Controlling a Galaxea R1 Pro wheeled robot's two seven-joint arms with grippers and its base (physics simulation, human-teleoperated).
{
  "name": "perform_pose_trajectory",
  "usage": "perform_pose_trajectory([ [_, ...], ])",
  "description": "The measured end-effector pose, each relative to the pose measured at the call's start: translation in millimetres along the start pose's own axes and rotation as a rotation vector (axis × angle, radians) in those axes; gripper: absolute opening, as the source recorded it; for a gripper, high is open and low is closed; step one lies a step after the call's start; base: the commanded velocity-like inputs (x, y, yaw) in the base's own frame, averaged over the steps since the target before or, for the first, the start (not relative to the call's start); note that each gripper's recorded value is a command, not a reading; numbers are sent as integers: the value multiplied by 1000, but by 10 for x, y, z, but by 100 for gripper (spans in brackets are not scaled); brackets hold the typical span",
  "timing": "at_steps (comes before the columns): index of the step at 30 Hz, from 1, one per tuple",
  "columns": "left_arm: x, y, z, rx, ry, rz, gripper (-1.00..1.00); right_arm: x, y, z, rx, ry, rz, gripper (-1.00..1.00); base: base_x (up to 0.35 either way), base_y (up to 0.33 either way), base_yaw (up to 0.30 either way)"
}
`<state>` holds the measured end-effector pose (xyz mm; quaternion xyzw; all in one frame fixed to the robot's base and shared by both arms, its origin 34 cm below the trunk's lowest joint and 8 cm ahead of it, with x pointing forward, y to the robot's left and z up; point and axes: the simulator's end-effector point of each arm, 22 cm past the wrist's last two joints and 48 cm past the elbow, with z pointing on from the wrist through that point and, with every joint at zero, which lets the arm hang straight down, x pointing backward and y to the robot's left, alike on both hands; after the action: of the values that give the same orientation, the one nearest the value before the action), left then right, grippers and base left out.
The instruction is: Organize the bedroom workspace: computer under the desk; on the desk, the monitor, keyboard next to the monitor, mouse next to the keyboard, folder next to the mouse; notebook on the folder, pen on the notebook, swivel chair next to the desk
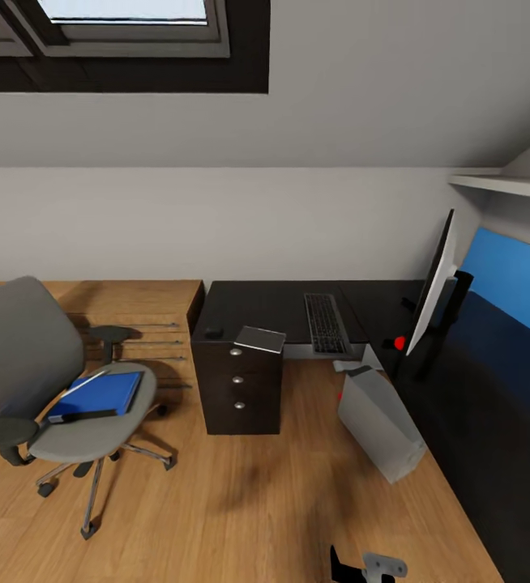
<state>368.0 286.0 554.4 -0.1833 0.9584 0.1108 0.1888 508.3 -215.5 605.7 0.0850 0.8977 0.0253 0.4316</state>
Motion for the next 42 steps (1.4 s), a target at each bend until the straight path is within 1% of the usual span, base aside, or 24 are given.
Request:
perform_pose_trajectory([
  [10,-34,2,-134,3,2,-1,100,-96,28,-96,-2,1,0,100,0,0,-10],
  [20,26,78,-246,-7,22,6,100,-183,44,-190,-2,2,1,100,0,0,-1],
  [25,41,60,-305,9,28,8,100,-198,66,-246,-4,8,0,100,0,0,0],
  [32,26,23,-386,36,28,8,100,-166,177,-343,-15,28,6,100,0,0,0],
  [42,27,40,-496,42,32,14,100,-208,239,-447,-20,34,10,100,0,0,0],
])
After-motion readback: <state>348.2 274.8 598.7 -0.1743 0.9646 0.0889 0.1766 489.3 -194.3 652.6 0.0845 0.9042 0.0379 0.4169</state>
